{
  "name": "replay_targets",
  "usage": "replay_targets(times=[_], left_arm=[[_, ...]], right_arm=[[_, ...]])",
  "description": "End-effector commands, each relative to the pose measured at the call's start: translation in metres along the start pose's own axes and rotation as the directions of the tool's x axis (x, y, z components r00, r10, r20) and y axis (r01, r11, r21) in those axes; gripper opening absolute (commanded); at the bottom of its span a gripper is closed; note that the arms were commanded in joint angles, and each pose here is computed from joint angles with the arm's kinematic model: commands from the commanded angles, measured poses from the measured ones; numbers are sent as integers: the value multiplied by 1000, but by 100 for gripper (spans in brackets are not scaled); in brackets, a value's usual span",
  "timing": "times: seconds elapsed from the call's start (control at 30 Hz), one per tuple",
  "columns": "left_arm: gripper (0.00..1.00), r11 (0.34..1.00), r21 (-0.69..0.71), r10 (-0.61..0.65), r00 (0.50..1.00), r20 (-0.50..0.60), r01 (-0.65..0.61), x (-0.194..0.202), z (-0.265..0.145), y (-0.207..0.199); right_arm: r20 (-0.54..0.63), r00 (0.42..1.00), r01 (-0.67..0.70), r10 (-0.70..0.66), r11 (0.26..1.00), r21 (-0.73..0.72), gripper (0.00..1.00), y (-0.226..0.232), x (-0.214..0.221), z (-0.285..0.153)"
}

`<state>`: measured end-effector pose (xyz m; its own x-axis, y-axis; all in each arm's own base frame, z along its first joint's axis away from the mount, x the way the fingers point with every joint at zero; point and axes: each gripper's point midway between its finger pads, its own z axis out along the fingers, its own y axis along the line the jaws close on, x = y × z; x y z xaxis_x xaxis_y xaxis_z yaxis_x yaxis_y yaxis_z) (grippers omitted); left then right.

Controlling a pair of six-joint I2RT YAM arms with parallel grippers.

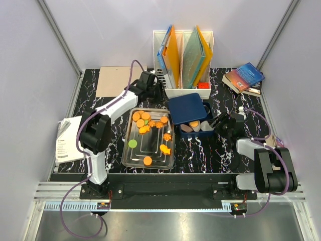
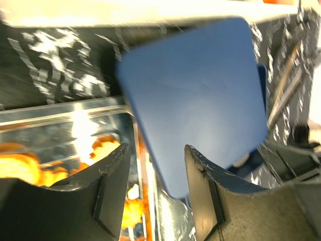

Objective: Pack the cookies

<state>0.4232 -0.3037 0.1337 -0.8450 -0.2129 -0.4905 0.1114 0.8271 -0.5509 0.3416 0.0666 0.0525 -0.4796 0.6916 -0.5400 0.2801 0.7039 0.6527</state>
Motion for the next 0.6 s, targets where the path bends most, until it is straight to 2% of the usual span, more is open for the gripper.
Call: replay_targets(times=[0.0, 0.2, 0.3, 0.57], left_arm=[[51, 997, -74, -14, 999, 45, 17, -12, 3, 20], [53, 999, -25, -21, 1000, 9, 21, -14, 25, 13], [59, 1000, 13, -23, 1000, 12, 23, -16, 31, 7], [62, 997, 61, -56, 996, 62, 52, -32, 41, 8]], right_arm=[[45, 999, 6, -3, 998, -68, 67, 21, -18, -1], [36, 999, 5, -2, 997, -79, 66, 23, -17, 0], [35, 999, -1, 3, 997, -81, 67, 23, -17, 0], [18, 1000, -10, 12, 995, -97, 67, 25, -12, 3]])
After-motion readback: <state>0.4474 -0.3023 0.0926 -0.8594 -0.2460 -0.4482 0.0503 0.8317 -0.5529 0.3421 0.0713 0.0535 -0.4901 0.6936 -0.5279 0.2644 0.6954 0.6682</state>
